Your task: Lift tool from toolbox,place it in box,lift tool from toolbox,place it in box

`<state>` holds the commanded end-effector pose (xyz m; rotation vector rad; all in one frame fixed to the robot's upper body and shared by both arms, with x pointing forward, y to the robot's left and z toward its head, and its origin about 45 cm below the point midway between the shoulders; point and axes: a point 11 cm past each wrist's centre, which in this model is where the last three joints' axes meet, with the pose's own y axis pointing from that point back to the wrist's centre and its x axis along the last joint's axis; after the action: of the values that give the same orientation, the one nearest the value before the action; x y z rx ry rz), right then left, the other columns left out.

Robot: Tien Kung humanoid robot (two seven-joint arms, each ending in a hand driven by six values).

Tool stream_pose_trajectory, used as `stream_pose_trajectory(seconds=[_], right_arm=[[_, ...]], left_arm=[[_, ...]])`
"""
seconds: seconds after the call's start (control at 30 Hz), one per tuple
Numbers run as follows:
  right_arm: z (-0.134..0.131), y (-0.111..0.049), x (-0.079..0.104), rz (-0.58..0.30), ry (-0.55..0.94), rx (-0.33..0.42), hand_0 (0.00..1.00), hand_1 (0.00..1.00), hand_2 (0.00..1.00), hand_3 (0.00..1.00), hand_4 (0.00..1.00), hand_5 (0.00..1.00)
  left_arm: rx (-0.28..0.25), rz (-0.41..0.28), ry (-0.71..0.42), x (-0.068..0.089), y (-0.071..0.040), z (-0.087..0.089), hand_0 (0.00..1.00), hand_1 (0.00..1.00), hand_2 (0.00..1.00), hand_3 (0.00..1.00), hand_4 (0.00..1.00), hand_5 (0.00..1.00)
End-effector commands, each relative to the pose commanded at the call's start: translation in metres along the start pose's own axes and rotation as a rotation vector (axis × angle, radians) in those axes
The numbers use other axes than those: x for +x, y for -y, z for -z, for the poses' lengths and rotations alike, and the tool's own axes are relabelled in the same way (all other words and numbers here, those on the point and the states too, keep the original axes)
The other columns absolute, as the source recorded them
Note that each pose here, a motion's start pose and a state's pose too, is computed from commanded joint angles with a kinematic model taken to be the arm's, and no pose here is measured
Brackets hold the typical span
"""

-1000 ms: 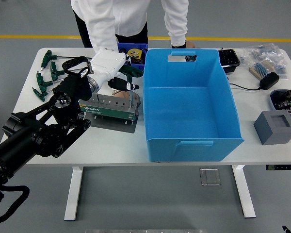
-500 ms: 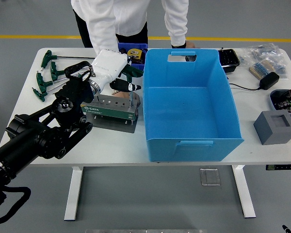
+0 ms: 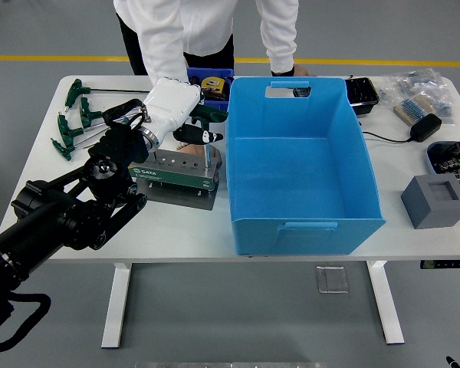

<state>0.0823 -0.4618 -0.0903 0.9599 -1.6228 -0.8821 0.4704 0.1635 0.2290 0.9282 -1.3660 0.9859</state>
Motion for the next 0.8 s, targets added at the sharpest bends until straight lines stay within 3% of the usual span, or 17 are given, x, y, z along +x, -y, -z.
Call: stream_pose_trajectory(seconds=[0.3,0.33,0.8], right_arm=[[-0.0015,0.0,-0.0004,0.0,-0.004,-0.003,0.613,0.557,0.681,0.753,0.972,0.933],[-0.0017,0.0,-0.0004,0.0,-0.005,-0.004,0.613,0.557,0.682,0.752,0.973,0.933],[0.0024,0.0,-0.0006,0.001,0.0,0.005,0.612,0.557,0.682,0.753,0.974,0.933]], left_arm=[[0.001,-0.046,-0.007,0.0007,-0.0014,-0.0018,0.17,0.047,0.09,0.157,0.998,0.662],[0.0,-0.052,-0.009,0.0009,-0.0015,-0.0022,0.116,0.002,0.036,0.092,0.998,0.647],[0.02,-0.066,-0.049,-0.0012,-0.0026,0.002,0.082,0.002,0.002,0.02,0.998,0.646]])
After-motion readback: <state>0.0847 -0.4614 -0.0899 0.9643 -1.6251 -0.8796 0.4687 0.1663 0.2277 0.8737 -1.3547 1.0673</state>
